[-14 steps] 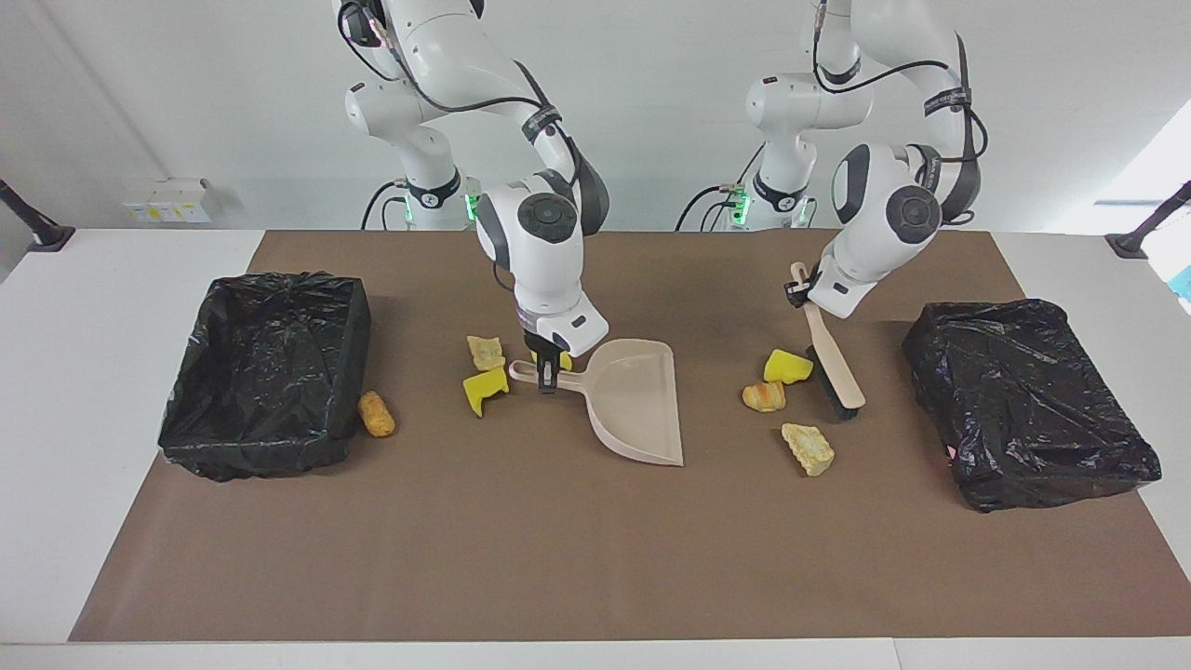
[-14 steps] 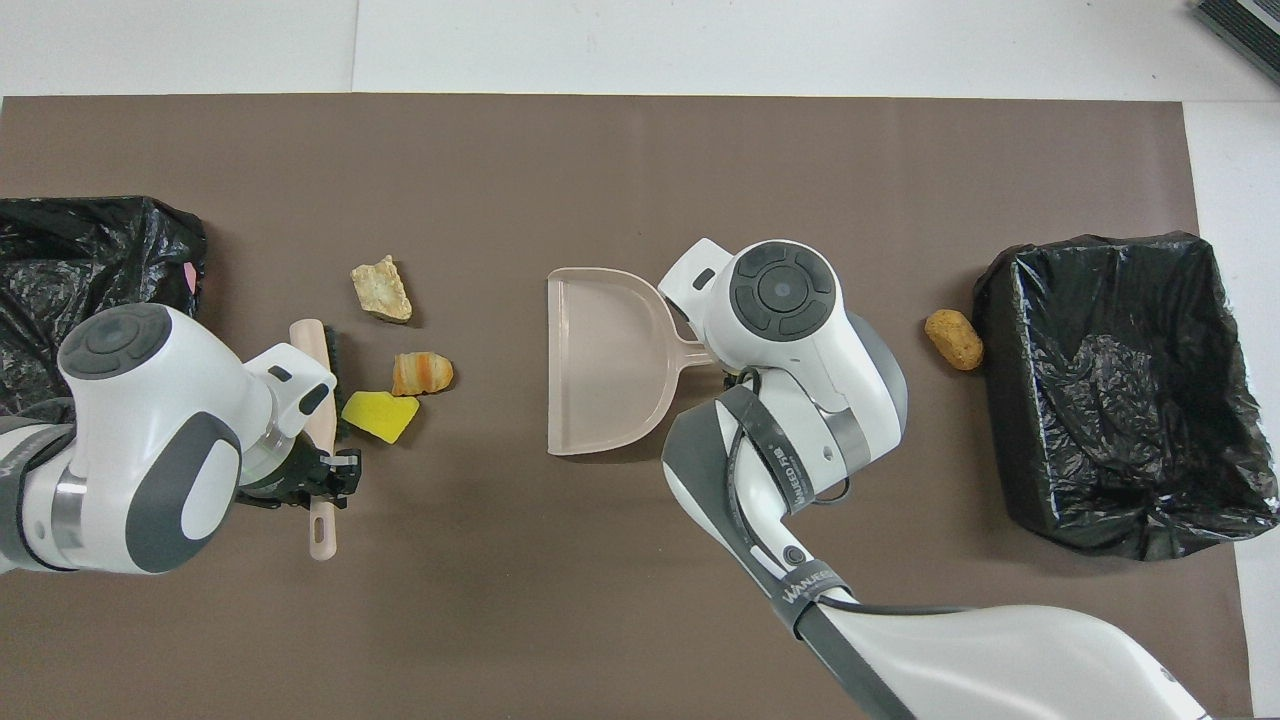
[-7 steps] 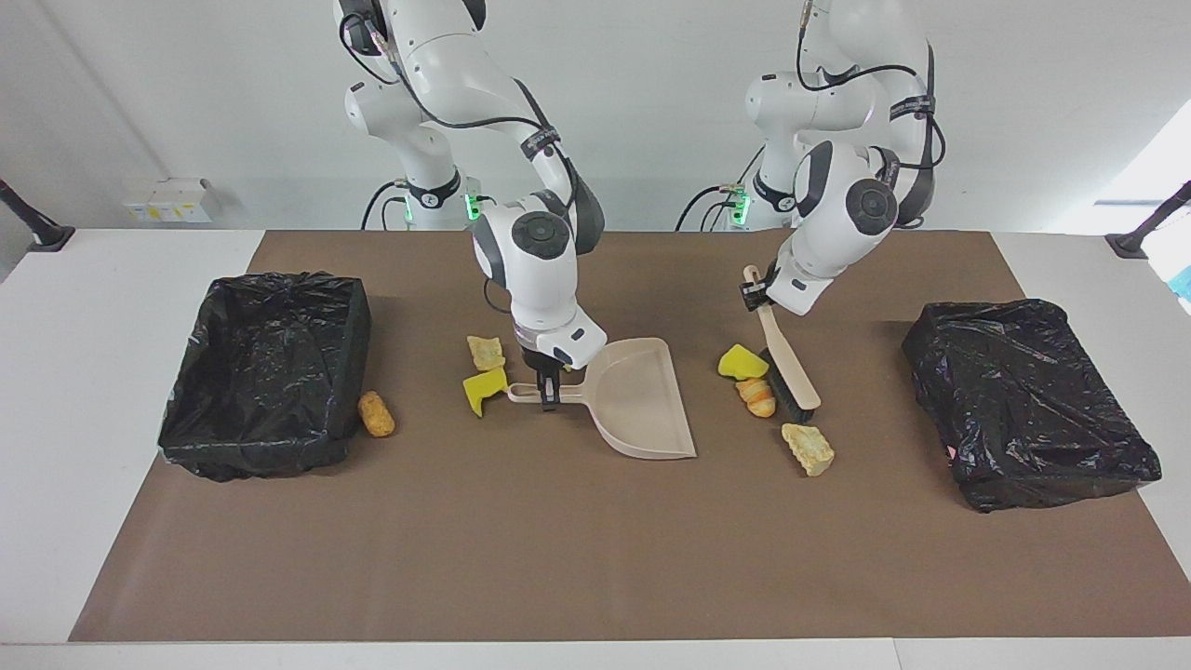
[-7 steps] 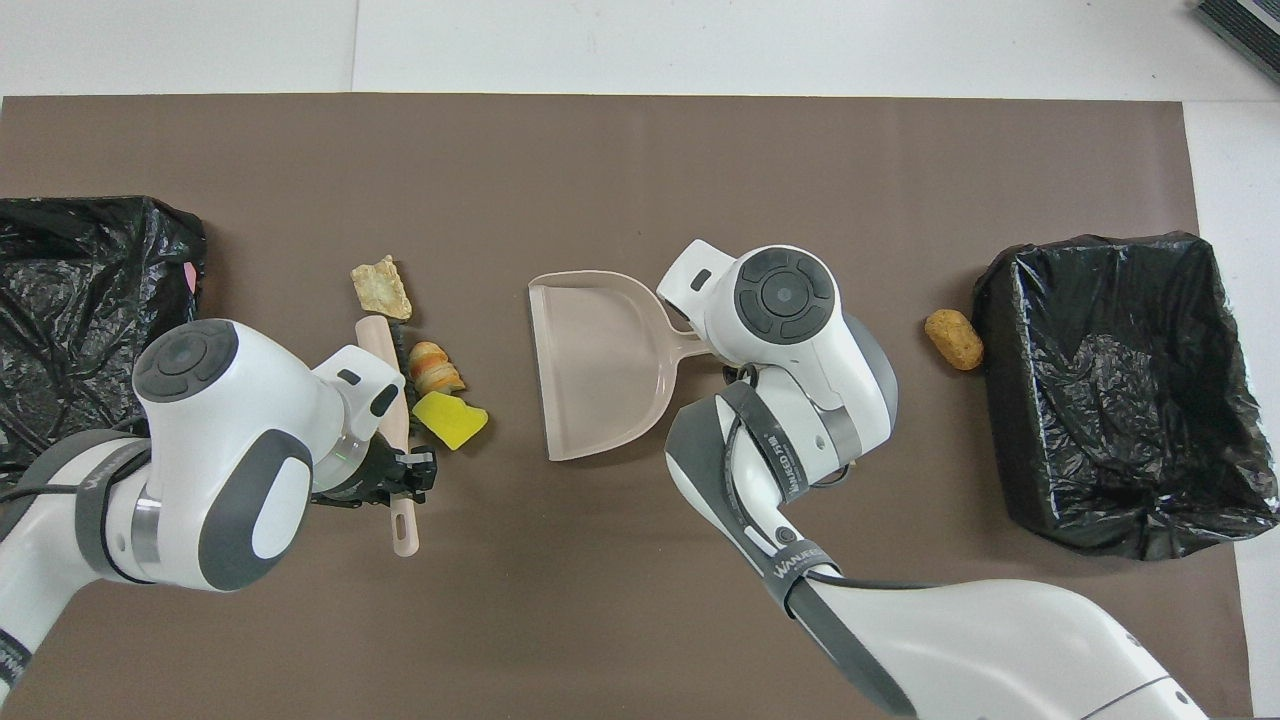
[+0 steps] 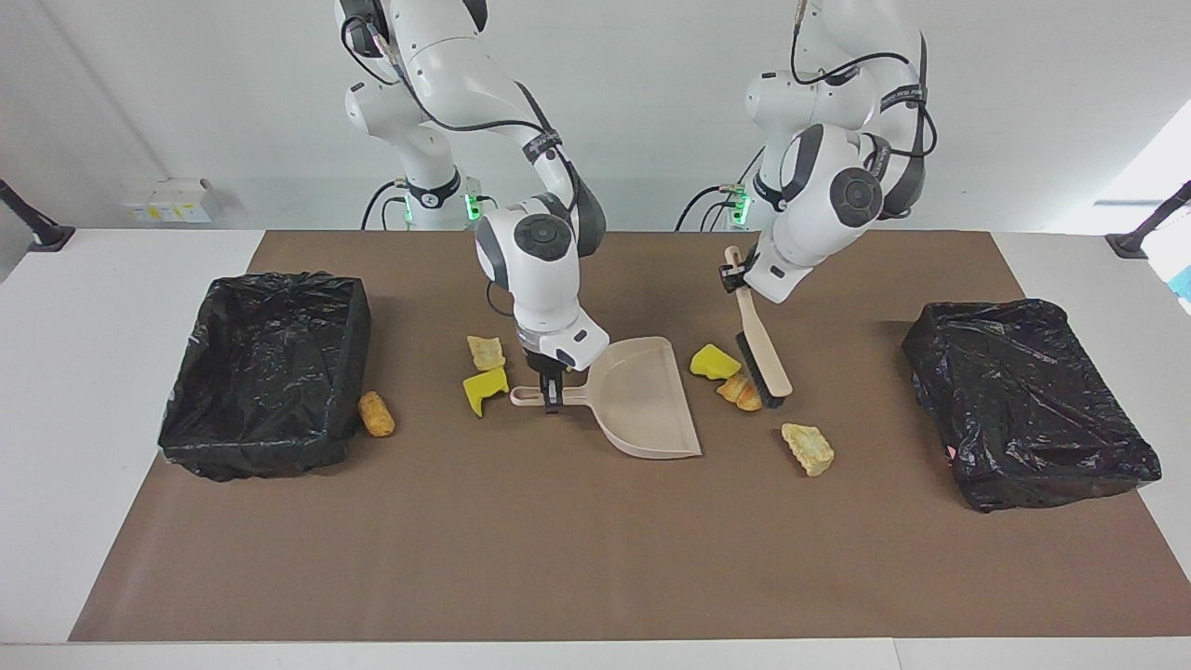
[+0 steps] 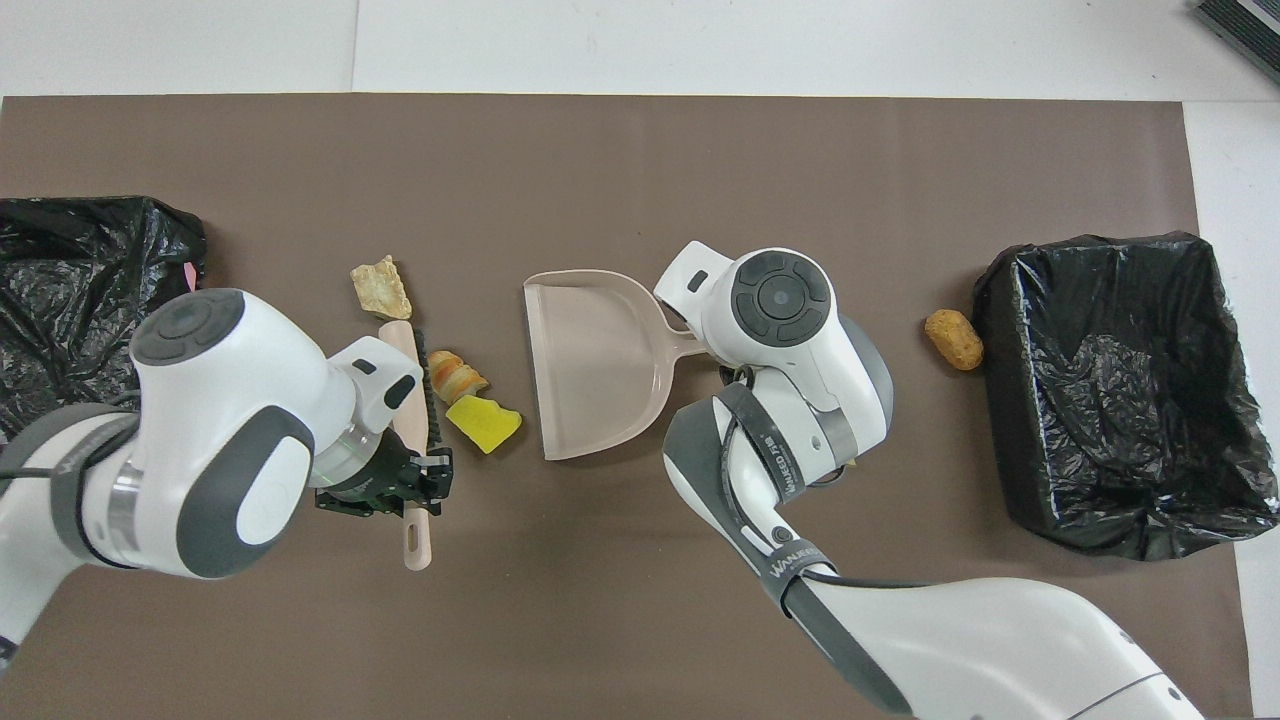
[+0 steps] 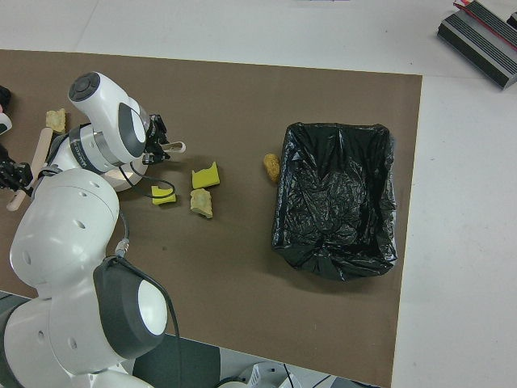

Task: Sweep and dump trash in bin
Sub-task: 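Sweep debris into the dustpan with the left gripper's brush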

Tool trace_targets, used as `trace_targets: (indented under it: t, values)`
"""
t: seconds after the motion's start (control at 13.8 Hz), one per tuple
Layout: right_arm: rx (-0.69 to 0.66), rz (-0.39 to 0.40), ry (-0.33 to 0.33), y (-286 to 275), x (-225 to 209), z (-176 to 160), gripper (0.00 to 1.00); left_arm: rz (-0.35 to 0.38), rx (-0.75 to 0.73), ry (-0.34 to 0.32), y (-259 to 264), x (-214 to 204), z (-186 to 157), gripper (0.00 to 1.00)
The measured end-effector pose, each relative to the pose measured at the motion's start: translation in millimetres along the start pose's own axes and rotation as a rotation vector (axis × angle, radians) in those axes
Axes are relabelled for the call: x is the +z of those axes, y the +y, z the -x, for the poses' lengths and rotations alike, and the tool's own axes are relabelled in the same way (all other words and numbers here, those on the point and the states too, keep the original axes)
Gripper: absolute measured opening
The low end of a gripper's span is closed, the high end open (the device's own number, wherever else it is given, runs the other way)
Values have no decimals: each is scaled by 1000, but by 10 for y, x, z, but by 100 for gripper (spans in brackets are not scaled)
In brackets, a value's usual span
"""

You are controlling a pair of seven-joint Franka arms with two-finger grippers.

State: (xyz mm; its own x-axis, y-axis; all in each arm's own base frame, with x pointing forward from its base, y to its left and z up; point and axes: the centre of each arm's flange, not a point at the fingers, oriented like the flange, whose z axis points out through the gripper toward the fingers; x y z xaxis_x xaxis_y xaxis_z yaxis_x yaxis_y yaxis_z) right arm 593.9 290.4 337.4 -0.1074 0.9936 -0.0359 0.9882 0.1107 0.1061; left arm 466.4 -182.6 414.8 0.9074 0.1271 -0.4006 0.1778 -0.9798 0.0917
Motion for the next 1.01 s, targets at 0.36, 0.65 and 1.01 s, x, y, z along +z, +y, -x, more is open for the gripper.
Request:
trace_targets:
  t: [0.36,0.65,1.01]
  values:
    - [15,-2,0,-3,4,0,31,43,-46,-15,-591,-154,-228,26]
    - [62,-41,-34,-93,-29,-170,31,1,2,-40,-386,369,-131,26]
    - [101,-47,-126,-276,-117,-509,31,-37,88,-35,57,675,105,26]
